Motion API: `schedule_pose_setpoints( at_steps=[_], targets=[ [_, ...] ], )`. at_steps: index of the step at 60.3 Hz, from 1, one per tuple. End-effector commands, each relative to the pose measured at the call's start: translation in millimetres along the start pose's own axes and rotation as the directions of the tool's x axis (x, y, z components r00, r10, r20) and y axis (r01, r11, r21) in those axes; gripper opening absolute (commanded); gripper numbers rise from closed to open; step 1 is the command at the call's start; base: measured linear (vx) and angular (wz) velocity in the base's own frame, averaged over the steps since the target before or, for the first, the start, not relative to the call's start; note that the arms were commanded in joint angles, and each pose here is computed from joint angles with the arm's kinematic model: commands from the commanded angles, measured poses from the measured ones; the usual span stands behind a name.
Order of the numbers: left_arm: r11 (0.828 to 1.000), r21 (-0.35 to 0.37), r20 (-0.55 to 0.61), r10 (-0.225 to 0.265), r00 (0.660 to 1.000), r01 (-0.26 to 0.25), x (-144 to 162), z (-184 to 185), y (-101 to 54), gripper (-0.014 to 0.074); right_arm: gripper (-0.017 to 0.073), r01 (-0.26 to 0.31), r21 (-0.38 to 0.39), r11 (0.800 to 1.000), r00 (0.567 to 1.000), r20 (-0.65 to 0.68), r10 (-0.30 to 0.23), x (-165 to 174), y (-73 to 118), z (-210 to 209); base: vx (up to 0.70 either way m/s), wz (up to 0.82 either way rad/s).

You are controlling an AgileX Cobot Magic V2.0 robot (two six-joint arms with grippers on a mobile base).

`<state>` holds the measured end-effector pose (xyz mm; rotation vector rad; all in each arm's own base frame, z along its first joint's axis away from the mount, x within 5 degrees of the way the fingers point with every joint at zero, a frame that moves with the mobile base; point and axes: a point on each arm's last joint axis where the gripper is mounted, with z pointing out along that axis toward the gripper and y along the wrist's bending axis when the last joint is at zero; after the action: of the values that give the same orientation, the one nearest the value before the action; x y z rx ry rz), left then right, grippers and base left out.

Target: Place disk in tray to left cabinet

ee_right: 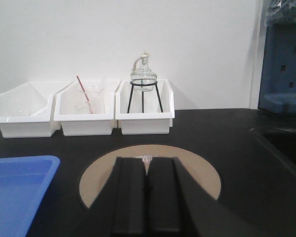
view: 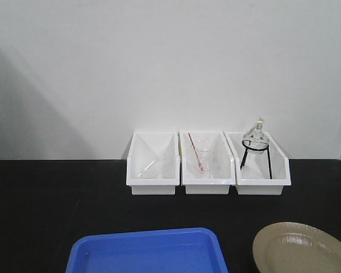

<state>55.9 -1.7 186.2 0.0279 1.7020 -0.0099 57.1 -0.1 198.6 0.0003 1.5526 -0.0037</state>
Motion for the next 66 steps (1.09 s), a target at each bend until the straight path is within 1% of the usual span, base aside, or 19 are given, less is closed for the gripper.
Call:
schedule_pose_setpoints(
  at_steps=[1,47,60,63,66],
  targets=[
    [1.000,0.003,0.068,-0.015,0.998,0.014,-1,1,0.0,-0.0006,-0.0006,0.011,0.009,1.000,0.997,0.073,-0.011,-2,-0.6,-1,0.00,0.00],
    [1.000,0.003,0.070,-0.015,0.997,0.014,-1,1,0.0,-0.0006,-0.0006,0.011,0.009,1.000,0.997,0.073,-0.011,-2,-0.6,-1,0.00,0.00],
    [1.000,-0.003,0.173,-0.014,0.985,0.015,-13,-1,0.7,-0.0006,-0.0006,0.009,0.012,1.000,0.993,0.116,-0.011,-6,-0.8,-1,0.00,0.00],
    [1.000,-0.004,0.190,-0.014,0.982,0.015,-15,-1,0.8,-0.0006,-0.0006,-0.014,0.011,1.000,0.990,0.137,0.012,-8,-1.0,-1,0.00,0.00],
    [1.000,-0.004,0.240,-0.026,0.970,0.028,-20,-2,1.1,-0.0006,-0.0006,-0.053,0.009,0.999,0.985,0.168,0.050,-13,-1.4,-2,0.00,0.00]
  ],
)
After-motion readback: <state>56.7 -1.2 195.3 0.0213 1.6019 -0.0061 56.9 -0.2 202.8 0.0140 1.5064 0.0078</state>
